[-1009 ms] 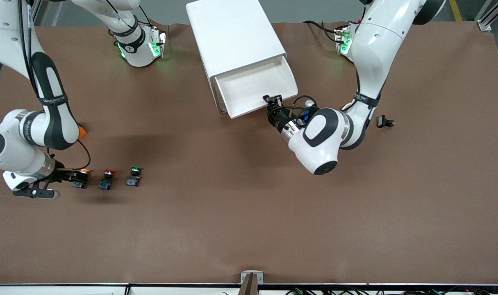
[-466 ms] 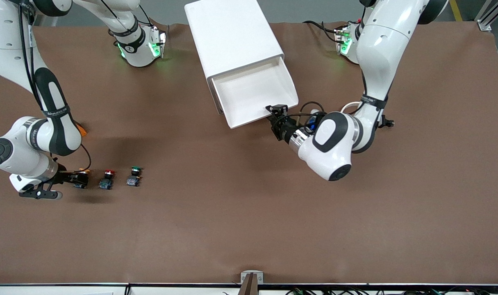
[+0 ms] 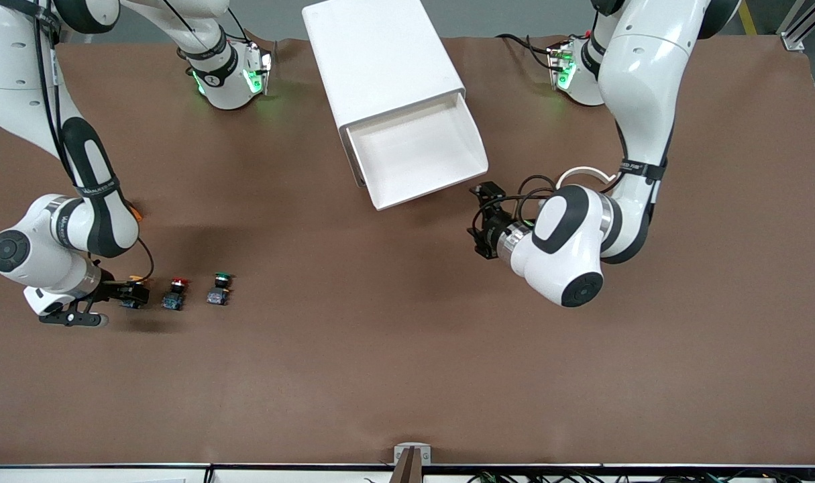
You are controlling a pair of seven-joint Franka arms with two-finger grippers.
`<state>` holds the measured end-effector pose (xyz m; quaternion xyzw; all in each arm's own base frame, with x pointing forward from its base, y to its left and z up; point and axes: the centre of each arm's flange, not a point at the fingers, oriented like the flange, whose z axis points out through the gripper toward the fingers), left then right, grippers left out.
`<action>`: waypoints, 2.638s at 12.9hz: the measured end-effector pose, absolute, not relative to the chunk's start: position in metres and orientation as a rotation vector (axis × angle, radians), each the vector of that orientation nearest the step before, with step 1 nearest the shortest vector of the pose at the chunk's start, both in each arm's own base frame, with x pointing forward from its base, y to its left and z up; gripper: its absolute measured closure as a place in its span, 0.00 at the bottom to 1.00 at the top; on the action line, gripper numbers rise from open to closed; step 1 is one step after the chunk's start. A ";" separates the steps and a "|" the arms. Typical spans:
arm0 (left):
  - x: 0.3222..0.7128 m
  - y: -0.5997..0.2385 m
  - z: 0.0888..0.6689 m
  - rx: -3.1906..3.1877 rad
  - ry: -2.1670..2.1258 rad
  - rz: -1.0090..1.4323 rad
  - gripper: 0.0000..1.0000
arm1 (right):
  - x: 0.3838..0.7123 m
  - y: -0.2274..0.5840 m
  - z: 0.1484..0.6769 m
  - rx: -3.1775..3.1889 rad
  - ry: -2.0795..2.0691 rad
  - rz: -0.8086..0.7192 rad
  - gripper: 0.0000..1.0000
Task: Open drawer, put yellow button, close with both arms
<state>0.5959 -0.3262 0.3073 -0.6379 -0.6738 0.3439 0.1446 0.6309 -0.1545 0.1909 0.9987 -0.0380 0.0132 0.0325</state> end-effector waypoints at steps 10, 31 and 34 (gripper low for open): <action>0.646 -0.242 0.405 -2.667 -1.151 0.315 0.00 | 0.630 -0.160 0.184 3.089 -0.159 0.028 0.59; 0.648 -0.112 0.467 -3.032 -0.401 0.155 0.00 | 0.473 0.379 0.532 2.912 -1.240 -0.353 0.59; 0.643 -0.109 0.460 -3.039 -0.371 0.157 0.00 | 0.432 0.435 0.540 2.900 -1.315 -0.321 0.59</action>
